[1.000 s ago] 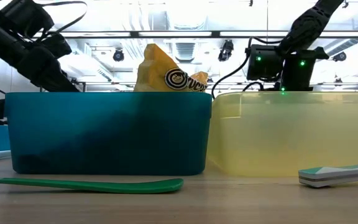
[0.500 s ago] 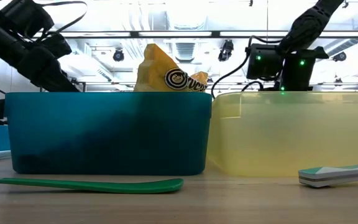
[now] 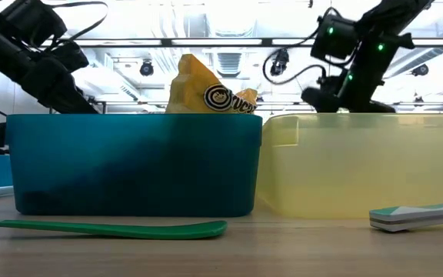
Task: Pick & Place Food Item
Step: Put the red spice can into the black bin
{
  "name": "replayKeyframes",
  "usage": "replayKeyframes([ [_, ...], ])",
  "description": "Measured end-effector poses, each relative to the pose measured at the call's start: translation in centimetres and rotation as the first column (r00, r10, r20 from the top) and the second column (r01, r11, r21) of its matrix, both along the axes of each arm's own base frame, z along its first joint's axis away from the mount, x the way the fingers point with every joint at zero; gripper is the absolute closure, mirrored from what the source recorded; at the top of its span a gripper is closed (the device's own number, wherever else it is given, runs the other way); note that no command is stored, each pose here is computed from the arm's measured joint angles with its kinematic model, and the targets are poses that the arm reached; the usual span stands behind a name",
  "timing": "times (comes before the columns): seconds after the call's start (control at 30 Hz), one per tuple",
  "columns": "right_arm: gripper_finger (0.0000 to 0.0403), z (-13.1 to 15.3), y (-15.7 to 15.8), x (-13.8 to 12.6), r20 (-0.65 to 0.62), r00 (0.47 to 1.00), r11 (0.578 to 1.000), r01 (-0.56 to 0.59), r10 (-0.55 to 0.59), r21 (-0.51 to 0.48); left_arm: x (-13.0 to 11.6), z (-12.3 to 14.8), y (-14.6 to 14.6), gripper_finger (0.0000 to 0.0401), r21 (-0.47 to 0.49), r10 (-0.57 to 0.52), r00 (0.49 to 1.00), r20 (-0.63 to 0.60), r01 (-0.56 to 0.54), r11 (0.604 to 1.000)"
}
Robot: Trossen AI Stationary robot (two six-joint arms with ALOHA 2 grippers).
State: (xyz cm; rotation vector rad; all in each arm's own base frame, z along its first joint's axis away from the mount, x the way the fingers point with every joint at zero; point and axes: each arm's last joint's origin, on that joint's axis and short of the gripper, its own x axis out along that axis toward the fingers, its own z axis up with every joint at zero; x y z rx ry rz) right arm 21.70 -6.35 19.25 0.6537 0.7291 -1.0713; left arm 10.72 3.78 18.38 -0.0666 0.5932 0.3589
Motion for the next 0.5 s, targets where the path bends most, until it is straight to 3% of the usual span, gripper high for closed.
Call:
replayKeyframes([
  [0.23,0.0125,1.4,0.0,0.3,0.098,0.994,0.997,-0.053,0.058,-0.053,0.0,0.0,0.0,0.0065,0.000,0.000,1.000,0.000,0.000,1.000],
  [0.5,0.0123,2.0,-0.2,1.7,0.152,0.966,0.974,-0.191,0.209,-0.125,0.0,0.0,0.0,0.0065,0.000,0.000,1.000,0.000,0.000,1.000],
])
